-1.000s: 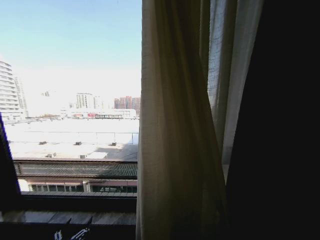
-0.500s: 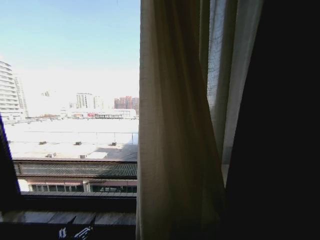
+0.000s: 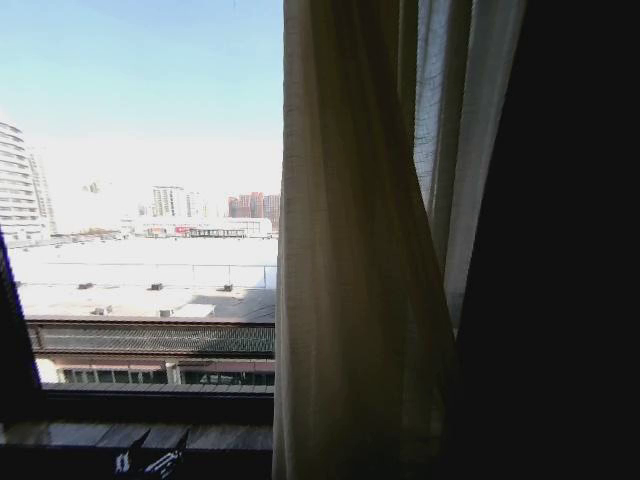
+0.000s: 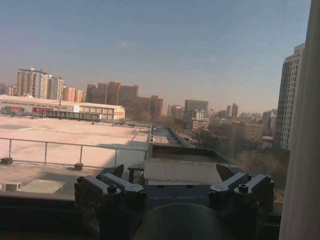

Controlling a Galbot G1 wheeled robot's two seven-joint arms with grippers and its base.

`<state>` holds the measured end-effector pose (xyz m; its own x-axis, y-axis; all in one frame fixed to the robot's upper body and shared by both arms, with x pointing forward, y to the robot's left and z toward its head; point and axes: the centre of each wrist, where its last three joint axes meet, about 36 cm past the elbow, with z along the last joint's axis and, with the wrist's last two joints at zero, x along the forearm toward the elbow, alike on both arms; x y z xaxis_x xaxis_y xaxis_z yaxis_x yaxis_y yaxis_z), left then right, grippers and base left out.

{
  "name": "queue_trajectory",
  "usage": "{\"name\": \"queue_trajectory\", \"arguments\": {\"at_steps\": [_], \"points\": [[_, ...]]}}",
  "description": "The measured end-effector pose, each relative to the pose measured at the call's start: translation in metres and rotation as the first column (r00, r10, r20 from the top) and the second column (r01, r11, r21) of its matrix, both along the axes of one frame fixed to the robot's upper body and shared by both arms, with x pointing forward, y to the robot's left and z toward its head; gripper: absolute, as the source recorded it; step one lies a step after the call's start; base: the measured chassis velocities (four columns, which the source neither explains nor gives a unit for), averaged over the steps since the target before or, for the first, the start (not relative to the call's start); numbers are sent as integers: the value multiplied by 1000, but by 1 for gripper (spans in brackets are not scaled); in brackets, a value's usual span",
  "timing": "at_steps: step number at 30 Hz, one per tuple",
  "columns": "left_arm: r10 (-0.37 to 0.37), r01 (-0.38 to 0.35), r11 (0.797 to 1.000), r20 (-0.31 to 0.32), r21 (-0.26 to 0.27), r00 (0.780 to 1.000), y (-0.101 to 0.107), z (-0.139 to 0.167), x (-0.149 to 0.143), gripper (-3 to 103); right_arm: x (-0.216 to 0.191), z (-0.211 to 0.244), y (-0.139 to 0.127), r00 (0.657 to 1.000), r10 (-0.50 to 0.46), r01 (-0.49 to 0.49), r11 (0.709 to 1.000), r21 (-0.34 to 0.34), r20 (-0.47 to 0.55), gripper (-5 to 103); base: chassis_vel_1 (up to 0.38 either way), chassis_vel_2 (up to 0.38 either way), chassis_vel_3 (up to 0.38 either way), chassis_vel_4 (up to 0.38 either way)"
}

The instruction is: Open the curtains by pulling them apart, changing their state from closed to fully open.

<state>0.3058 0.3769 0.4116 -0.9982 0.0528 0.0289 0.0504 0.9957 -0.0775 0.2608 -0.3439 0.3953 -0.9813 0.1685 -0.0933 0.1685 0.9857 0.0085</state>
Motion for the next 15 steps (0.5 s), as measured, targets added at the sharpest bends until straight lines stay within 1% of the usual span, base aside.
{"name": "queue_trajectory", "arguments": {"at_steps": [2,6,11,15], "points": [[0,0,1000,1,0,1000,0,0,0,100,1,0,3,1000,4,-4,1000,-3,2,100,0,0,0,0],[2,-2,1000,-5,3,1000,1,0,-3,100,2,-1,17,1000,13,-13,1000,1,1,100,0,0,0,0],[4,-4,1000,-4,5,1000,2,0,-4,100,1,1,21,1000,12,-12,1000,-2,3,100,0,0,0,0],[2,-2,1000,-1,4,1000,1,1,-4,100,0,4,23,1000,11,-11,1000,-7,9,100,84,71,-71,-82]]}}
